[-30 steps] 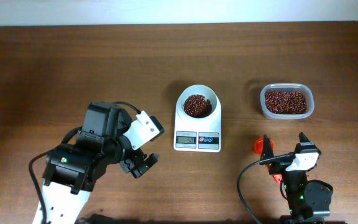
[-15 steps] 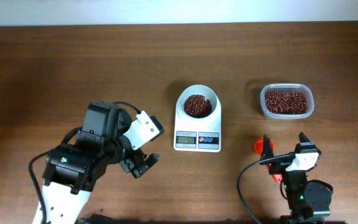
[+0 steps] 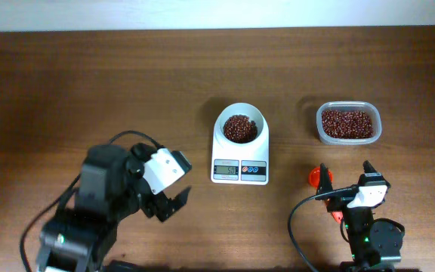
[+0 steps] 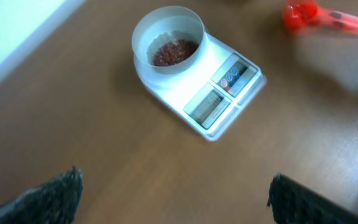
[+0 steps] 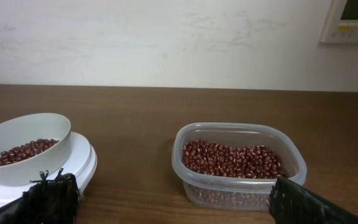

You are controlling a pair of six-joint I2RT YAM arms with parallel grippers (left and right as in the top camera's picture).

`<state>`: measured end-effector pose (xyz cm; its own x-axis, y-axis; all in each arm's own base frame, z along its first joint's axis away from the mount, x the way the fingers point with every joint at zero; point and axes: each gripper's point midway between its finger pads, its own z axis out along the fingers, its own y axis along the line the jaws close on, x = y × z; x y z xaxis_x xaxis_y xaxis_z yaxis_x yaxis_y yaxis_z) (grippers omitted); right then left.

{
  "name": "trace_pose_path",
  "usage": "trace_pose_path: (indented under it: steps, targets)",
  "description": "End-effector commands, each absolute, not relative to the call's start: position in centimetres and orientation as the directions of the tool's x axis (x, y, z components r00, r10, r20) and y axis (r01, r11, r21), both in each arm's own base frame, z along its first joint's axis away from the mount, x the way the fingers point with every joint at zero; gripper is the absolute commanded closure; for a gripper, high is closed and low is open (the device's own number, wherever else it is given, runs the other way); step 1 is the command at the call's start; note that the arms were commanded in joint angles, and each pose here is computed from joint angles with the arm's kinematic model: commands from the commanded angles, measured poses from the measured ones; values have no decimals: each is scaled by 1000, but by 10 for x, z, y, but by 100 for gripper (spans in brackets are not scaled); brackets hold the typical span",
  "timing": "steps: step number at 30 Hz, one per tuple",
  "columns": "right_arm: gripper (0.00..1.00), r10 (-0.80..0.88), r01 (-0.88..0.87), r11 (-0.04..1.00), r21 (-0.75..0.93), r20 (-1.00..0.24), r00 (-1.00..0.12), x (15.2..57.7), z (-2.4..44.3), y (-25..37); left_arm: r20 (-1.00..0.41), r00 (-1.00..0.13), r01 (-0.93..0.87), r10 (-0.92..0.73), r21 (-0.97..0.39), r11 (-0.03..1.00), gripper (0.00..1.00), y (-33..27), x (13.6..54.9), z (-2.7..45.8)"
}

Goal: Scoop and weigh 50g on scale

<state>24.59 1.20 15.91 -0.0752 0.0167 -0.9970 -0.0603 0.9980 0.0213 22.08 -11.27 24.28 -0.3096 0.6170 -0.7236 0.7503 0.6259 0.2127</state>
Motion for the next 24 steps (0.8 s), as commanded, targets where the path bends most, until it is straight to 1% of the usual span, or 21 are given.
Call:
trace_pose_path:
  steps: [1, 3, 5, 6, 10, 12, 20, 24]
  targets:
    - [1, 10, -42, 999, 13, -997, -81, 246, 155, 8, -808, -315, 626, 498, 217, 749, 1, -91, 231, 233]
    - [1, 10, -42, 999, 13, -997, -81, 246, 155, 8, -888, -294, 511, 353, 165, 843, 1, -79, 238, 238]
    - [1, 10, -42, 999, 13, -997, -81, 246, 155, 8, -931, -276, 441, 238, 97, 892, 1, -72, 237, 239]
    - [1, 10, -42, 999, 13, -997, -81, 246, 155, 8, -951, -249, 405, 183, 70, 911, 1, -67, 234, 235]
    - [1, 10, -42, 999, 13, -997, -81, 246, 155, 8, -983, -144, 348, 111, 55, 936, 1, -60, 235, 221]
    - [1, 10, -42, 999, 13, -997, -81, 246, 155, 8, -993, -107, 304, 54, 19, 952, 1, -54, 237, 214]
    - [1, 10, -42, 999, 13, -997, -81, 246, 155, 8, -999, -16, 228, 45, 40, 973, 1, -41, 236, 192]
    - [1, 10, -42, 999, 13, -997, -81, 246, 155, 8, -998, -49, 217, 46, 34, 975, 1, -40, 239, 173]
